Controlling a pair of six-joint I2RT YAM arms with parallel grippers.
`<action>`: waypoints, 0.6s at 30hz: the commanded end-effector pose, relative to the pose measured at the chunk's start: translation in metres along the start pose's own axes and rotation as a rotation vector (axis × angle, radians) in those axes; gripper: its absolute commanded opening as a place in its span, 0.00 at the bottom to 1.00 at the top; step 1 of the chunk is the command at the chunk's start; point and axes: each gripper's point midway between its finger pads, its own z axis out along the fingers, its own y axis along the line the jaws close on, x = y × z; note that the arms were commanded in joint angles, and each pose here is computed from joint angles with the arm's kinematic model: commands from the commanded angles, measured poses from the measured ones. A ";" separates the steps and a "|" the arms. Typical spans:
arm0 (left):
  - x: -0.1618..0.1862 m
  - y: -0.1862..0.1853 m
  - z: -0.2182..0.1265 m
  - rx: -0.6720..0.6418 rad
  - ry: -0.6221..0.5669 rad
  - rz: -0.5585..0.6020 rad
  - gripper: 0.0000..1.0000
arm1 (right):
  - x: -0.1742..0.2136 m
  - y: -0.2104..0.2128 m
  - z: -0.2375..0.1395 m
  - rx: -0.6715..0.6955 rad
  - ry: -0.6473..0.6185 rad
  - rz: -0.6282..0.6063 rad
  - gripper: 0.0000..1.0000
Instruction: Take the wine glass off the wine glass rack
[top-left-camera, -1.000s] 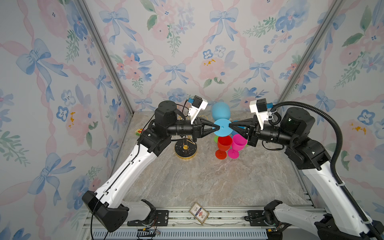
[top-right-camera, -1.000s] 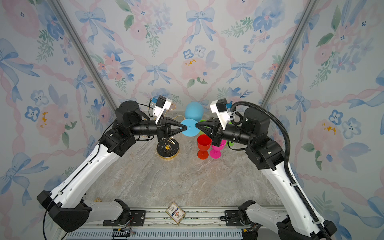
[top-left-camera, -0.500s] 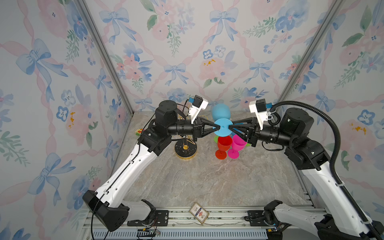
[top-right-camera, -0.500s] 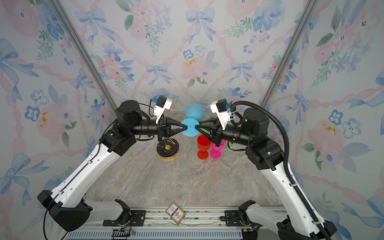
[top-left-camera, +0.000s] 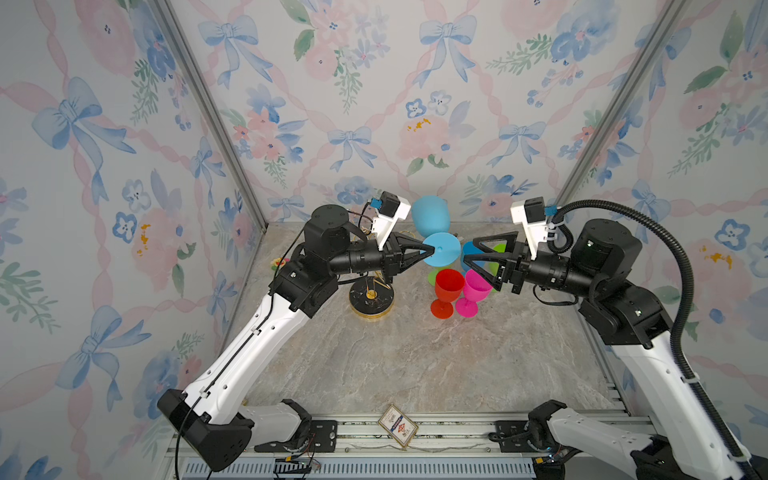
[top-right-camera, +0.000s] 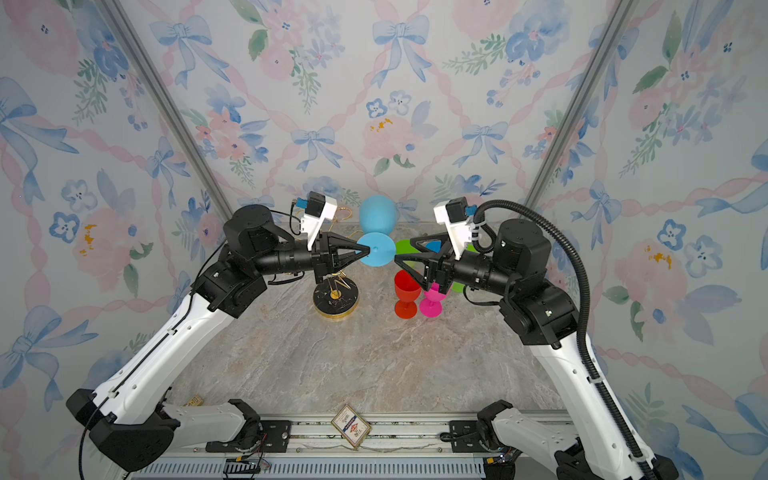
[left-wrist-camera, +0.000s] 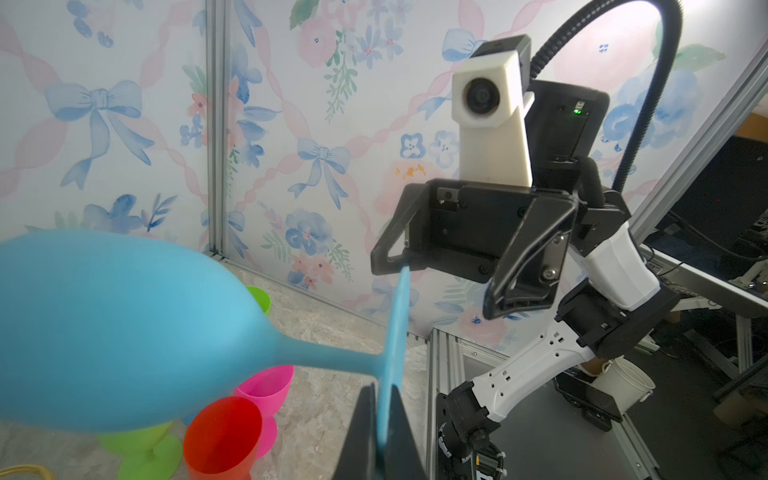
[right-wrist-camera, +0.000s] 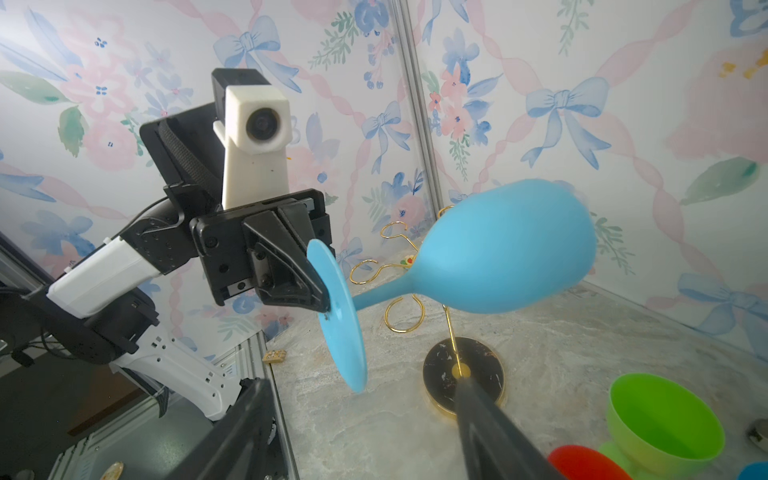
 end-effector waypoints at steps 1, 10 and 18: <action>-0.003 -0.006 -0.004 -0.027 -0.024 0.142 0.00 | -0.009 -0.013 -0.017 0.103 -0.026 0.106 0.74; 0.012 -0.032 0.006 -0.059 -0.011 0.439 0.00 | -0.010 -0.061 -0.042 0.302 -0.023 0.371 0.76; 0.042 -0.045 0.023 -0.197 0.064 0.680 0.00 | 0.012 -0.079 -0.051 0.369 0.082 0.606 0.76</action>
